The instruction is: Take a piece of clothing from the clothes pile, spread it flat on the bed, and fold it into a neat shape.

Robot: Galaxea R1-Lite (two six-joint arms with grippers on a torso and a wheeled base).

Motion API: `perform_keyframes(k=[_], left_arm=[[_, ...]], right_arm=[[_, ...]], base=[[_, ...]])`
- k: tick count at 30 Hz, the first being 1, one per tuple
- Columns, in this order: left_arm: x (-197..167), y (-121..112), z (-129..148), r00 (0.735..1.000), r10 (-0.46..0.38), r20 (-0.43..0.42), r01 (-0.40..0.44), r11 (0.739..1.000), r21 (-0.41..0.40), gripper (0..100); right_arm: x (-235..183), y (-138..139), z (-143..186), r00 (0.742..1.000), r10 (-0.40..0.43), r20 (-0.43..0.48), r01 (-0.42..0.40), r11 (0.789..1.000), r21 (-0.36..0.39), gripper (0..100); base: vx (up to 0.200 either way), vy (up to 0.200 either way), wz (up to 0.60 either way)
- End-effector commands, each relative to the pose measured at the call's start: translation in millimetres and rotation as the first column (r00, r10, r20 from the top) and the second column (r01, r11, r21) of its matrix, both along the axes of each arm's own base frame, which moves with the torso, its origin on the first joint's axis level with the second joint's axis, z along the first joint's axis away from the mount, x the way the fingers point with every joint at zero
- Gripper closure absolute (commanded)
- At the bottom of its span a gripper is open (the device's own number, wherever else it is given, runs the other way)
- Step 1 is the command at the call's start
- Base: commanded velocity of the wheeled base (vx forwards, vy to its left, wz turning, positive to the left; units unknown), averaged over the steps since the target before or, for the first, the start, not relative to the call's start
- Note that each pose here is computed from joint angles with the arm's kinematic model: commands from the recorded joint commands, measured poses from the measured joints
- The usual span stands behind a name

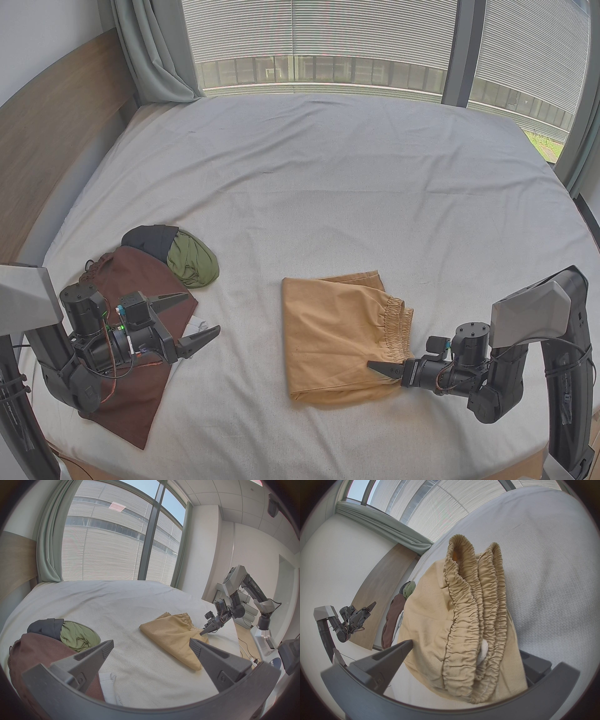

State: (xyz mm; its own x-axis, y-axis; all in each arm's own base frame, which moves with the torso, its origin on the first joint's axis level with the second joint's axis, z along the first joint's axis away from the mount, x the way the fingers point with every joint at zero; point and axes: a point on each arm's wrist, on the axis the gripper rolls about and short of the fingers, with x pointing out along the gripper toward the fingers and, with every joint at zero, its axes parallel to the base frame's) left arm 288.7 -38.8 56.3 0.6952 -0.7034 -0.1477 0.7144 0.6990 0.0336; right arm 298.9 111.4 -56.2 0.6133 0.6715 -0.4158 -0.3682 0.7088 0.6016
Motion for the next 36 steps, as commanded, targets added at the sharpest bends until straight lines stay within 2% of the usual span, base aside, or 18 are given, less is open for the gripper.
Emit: perform_keyframes(k=[1,21,36], left_arm=[[0,0,0,1.000,0.000,-0.001,0.000,1.000,0.000,0],[0,0,0,1.000,0.000,-0.001,0.000,1.000,0.000,0],[-2,0,-1,1.000,-0.001,-0.006,0.001,1.000,0.002,0]], right_arm=[[0,1,-1,1.000,0.002,-0.003,-0.002,1.000,0.000,100],[0,1,1,1.000,0.005,0.001,-0.005,1.000,0.003,100],[-9,14,48,0.992,0.047,0.114,-0.052,0.998,0.043,100]], base=[[0.000,0.000,0.00],[0.000,0.000,0.00],[0.000,0.000,0.00]])
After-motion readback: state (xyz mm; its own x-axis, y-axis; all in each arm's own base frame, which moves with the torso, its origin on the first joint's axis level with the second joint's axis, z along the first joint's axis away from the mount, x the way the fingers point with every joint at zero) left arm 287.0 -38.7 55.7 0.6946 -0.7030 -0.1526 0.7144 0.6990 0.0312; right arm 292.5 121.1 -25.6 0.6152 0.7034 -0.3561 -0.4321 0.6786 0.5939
